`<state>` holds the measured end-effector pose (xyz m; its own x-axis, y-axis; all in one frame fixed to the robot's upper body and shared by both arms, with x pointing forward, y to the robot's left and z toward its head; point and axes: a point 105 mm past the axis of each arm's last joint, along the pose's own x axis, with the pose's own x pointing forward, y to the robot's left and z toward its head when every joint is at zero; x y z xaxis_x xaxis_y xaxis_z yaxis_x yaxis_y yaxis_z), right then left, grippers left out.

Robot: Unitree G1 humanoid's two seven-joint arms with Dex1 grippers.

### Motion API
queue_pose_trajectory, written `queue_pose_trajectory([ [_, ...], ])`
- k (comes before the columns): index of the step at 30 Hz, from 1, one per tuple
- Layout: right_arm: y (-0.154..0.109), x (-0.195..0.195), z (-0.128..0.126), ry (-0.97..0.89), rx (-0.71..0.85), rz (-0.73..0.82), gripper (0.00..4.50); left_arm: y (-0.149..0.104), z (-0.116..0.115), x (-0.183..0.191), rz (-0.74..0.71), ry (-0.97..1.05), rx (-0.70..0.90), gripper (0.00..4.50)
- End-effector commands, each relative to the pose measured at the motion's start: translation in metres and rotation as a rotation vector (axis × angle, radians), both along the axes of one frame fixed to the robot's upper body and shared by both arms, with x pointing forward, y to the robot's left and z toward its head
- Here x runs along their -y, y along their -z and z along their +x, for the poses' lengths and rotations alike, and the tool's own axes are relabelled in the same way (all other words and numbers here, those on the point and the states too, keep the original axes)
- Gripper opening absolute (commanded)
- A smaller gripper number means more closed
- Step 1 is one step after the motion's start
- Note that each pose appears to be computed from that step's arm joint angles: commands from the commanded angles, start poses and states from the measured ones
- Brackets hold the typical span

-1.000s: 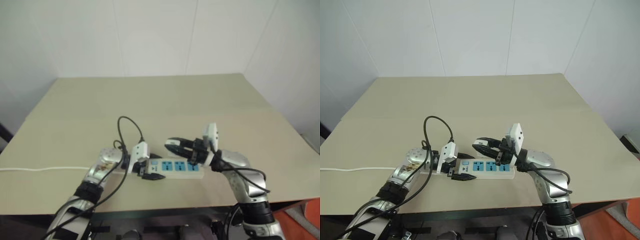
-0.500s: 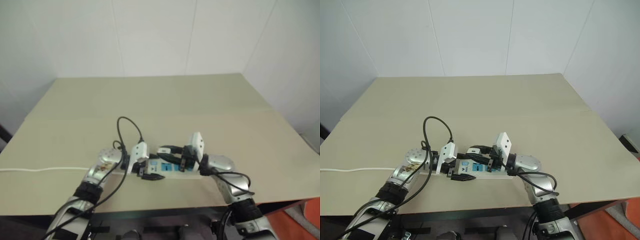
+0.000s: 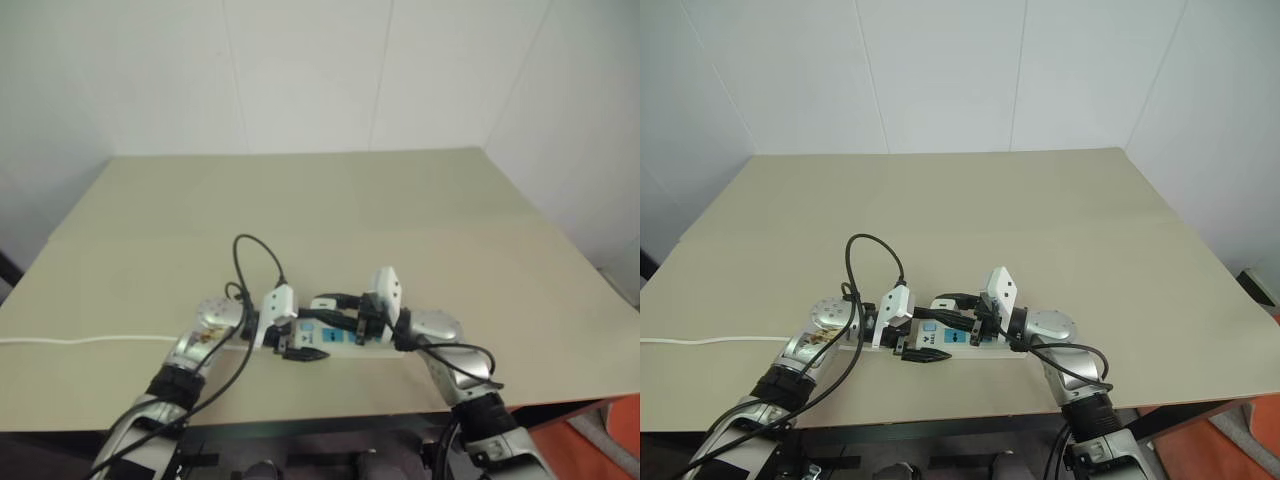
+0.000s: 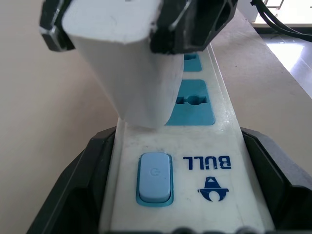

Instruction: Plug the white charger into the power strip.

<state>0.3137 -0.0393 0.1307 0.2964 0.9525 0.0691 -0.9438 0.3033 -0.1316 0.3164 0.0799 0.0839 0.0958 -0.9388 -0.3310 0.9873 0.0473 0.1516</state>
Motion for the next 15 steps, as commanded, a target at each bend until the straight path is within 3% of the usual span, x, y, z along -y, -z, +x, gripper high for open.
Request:
queue_pose_trajectory([
  [1,-0.002,0.0,0.001,-0.012,0.022,-0.007,1.17,0.005,-0.002,-0.003,0.027,-0.005,-0.008,3.31],
  [15,0.005,0.029,-0.001,-0.046,0.013,-0.064,1.17,0.004,-0.007,-0.01,0.041,0.0,-0.008,3.31],
])
